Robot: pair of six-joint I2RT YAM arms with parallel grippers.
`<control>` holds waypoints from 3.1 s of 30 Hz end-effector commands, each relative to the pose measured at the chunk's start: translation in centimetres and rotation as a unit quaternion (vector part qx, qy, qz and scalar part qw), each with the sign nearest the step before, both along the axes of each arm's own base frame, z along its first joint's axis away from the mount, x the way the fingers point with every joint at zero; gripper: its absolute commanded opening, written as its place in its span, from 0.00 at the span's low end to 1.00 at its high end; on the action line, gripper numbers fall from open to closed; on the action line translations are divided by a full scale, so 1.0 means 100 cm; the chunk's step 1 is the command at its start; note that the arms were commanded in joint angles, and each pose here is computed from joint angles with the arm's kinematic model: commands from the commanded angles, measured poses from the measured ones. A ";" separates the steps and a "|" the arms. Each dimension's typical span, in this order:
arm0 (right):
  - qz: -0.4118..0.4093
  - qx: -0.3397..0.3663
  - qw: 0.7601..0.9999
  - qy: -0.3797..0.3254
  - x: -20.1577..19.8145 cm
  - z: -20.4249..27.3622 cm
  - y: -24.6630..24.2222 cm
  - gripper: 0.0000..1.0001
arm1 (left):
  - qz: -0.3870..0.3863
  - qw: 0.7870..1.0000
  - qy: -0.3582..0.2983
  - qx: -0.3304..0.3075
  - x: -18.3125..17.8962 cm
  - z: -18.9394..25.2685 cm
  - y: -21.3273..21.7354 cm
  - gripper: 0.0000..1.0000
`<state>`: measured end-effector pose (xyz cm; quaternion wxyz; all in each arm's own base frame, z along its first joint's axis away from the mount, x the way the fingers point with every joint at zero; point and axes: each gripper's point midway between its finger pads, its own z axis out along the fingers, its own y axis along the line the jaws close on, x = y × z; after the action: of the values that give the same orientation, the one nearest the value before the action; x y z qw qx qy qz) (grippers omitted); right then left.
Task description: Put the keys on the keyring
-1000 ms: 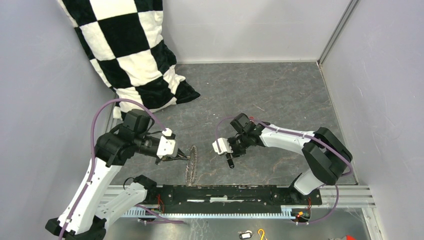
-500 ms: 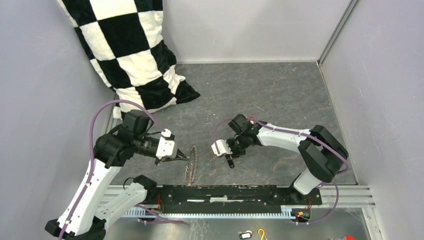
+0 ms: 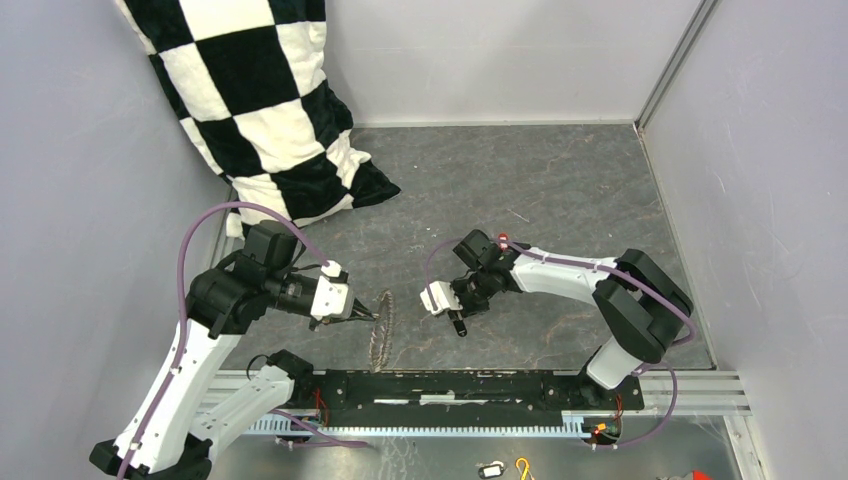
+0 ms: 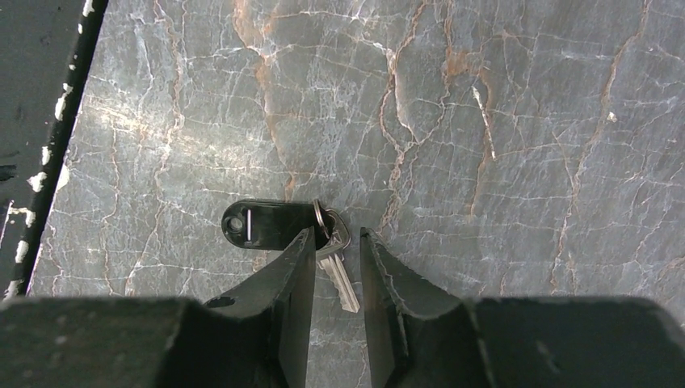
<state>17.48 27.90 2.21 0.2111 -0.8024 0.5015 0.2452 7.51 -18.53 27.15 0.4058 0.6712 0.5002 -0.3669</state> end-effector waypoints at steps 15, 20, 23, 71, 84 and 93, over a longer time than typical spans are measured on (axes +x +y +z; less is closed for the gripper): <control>0.022 0.013 1.000 -0.008 -0.009 0.010 0.011 0.33 | -0.015 0.998 -0.051 -0.015 0.001 0.013 -0.001 0.02; 0.024 0.019 0.999 -0.013 -0.006 0.017 0.015 0.33 | -0.017 0.998 -0.053 -0.017 0.000 0.013 -0.001 0.02; 0.028 0.017 0.999 -0.003 -0.007 0.018 0.018 0.31 | -0.016 0.998 -0.052 -0.017 -0.001 0.012 0.000 0.02; 0.033 0.000 0.999 0.034 -0.015 0.004 0.017 0.33 | -0.015 0.997 -0.076 -0.015 -0.002 0.011 0.003 0.02; 0.035 -0.008 0.998 0.042 -0.014 0.002 0.018 0.19 | -0.014 0.996 -0.081 -0.015 -0.002 0.012 0.004 0.02; 0.033 -0.013 0.998 0.045 -0.014 0.000 0.018 0.08 | -0.014 0.996 -0.085 -0.016 -0.001 0.013 0.004 0.02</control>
<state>16.11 29.19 2.00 0.1719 -0.8059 0.4950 0.2756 7.18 -17.91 27.44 0.4283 0.6871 0.4804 -0.3371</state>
